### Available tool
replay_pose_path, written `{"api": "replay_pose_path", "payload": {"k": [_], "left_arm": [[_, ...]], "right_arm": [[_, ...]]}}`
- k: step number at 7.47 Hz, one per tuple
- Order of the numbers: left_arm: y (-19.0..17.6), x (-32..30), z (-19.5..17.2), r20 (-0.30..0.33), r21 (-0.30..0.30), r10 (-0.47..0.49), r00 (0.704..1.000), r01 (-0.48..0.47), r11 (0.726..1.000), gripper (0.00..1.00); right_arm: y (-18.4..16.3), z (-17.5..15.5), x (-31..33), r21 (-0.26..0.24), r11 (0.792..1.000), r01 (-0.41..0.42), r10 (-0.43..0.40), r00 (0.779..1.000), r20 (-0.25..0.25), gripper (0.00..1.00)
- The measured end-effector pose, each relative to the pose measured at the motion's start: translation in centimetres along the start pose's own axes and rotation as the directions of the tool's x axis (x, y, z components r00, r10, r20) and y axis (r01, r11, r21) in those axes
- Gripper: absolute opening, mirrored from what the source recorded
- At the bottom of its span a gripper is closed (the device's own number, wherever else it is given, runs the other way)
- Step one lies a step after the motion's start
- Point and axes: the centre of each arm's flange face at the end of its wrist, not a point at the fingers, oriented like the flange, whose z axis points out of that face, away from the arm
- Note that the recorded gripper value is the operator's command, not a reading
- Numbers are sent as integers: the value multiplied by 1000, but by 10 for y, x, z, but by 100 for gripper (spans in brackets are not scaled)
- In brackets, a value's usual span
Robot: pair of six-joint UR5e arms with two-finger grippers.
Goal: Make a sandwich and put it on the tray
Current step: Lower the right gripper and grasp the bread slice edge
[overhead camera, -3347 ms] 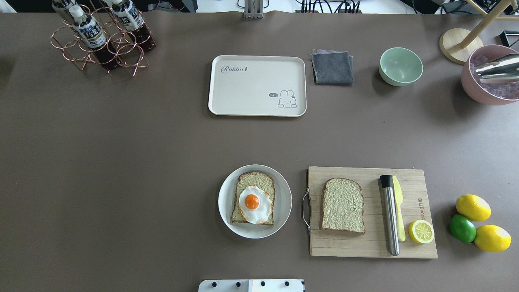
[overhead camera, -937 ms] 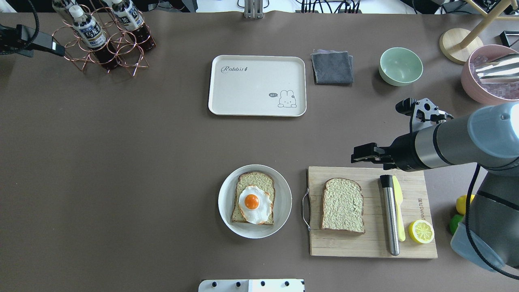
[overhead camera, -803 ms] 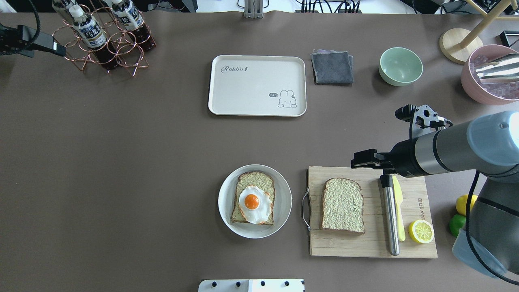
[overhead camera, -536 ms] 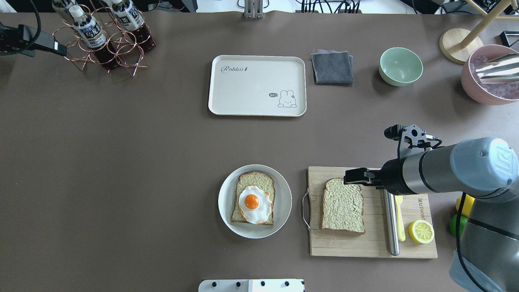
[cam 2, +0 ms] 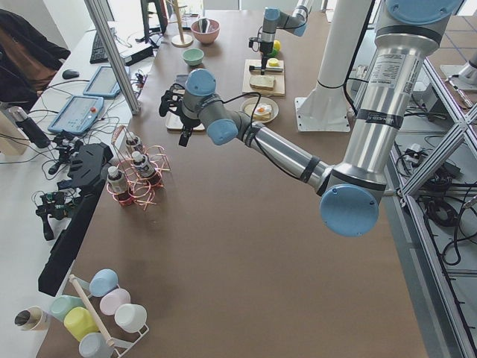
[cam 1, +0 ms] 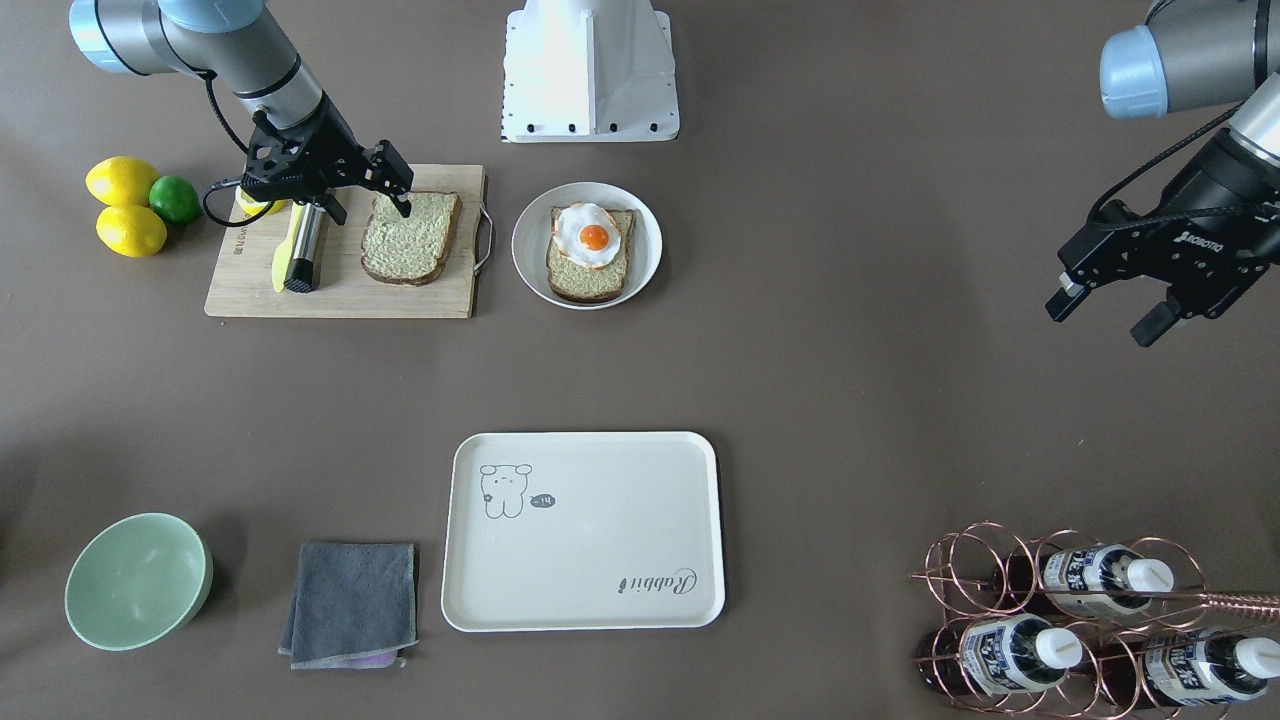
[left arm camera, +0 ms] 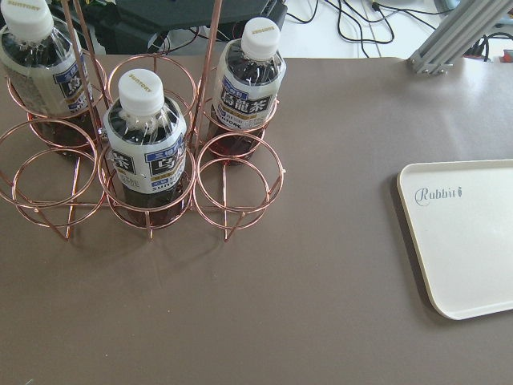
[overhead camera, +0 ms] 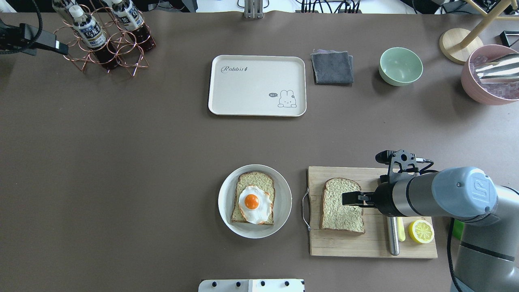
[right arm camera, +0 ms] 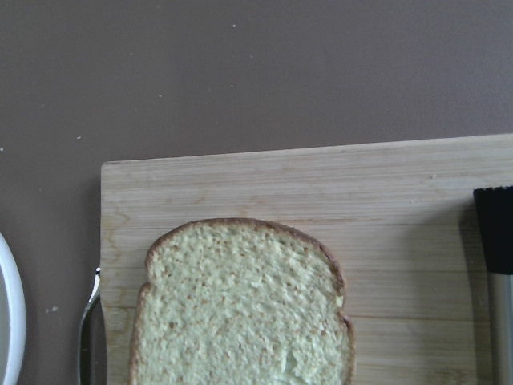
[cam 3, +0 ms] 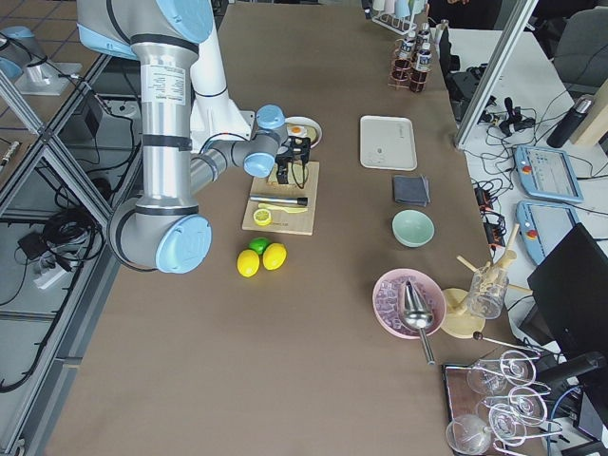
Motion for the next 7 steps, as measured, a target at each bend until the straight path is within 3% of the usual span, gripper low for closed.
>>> {"api": "replay_pose_path", "payload": {"k": [1,3,7], "left_arm": [[0,0,0,-1,0,1,1000,-1,1000,98],[-2,2,0,-2,3,4,1000,-4,1000,98],[-5,5,1,-5,3,9,1000,-9,1000,98]], "right_arm": [[1,6,5,-5,1000,-1,1,1000,-13,93],[3,12,9,-11,1000,-3,2,1000,-26,74],[2,22,11,-16,1000,-3,3,999,-32,72]]}}
